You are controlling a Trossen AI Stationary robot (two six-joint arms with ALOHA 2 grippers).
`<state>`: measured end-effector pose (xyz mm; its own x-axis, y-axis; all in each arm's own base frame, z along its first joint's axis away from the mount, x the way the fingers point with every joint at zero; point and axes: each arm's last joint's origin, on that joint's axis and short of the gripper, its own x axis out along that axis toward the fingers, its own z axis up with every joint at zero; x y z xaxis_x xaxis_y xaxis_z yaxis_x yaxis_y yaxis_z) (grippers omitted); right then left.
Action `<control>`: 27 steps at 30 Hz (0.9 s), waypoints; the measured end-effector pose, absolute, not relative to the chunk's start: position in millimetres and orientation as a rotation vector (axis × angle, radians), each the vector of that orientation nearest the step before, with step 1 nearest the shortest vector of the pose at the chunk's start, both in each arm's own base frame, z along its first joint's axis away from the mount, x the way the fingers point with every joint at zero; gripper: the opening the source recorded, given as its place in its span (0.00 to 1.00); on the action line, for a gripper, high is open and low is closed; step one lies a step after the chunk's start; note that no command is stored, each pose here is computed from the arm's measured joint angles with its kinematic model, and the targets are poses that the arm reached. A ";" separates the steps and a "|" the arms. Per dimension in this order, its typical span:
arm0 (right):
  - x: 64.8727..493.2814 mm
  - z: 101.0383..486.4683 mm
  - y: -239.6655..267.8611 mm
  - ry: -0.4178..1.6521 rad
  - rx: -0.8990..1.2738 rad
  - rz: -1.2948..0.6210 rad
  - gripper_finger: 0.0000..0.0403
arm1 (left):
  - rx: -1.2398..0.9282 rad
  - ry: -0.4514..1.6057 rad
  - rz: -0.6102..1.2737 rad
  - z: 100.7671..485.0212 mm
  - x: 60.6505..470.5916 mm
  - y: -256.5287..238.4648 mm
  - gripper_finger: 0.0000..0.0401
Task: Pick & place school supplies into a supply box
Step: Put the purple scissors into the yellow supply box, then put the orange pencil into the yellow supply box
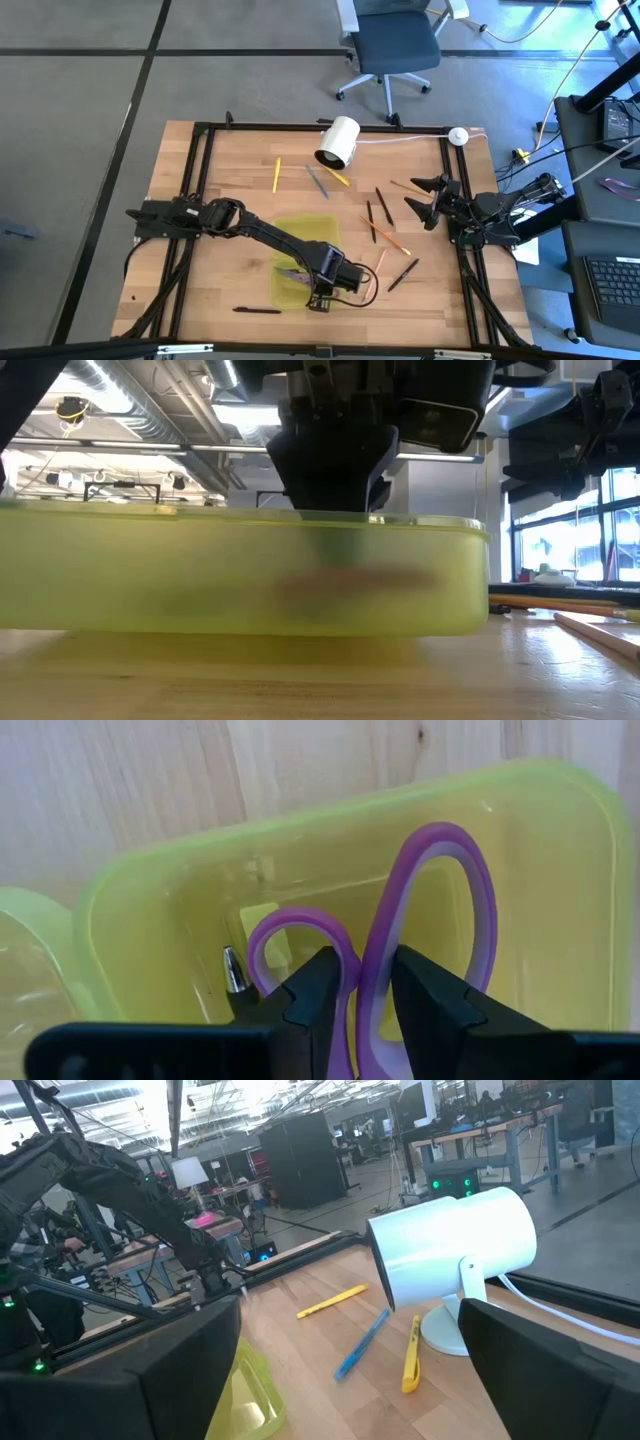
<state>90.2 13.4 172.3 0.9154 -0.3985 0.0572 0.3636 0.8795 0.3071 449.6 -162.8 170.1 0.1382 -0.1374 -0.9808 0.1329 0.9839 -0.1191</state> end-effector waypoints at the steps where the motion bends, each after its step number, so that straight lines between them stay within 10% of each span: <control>1: 90.2 172.2 13.4 -0.120 0.296 -0.398 0.93 | -0.004 1.418 -0.196 170.1 449.6 -162.8 0.22; 17: 90.2 172.2 13.4 -0.120 0.296 -0.399 0.93 | -0.046 1.437 -0.191 173.2 447.4 -162.8 0.41; 27: 90.2 172.2 13.6 -0.121 0.302 -0.393 0.93 | -0.006 1.298 -0.131 253.6 424.9 -146.4 0.44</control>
<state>90.2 13.6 172.2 0.9174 -0.3937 0.0582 0.3578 0.8799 0.3126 424.9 -146.4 253.6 0.2634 -0.1003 -0.9595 0.0937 0.9925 -0.0780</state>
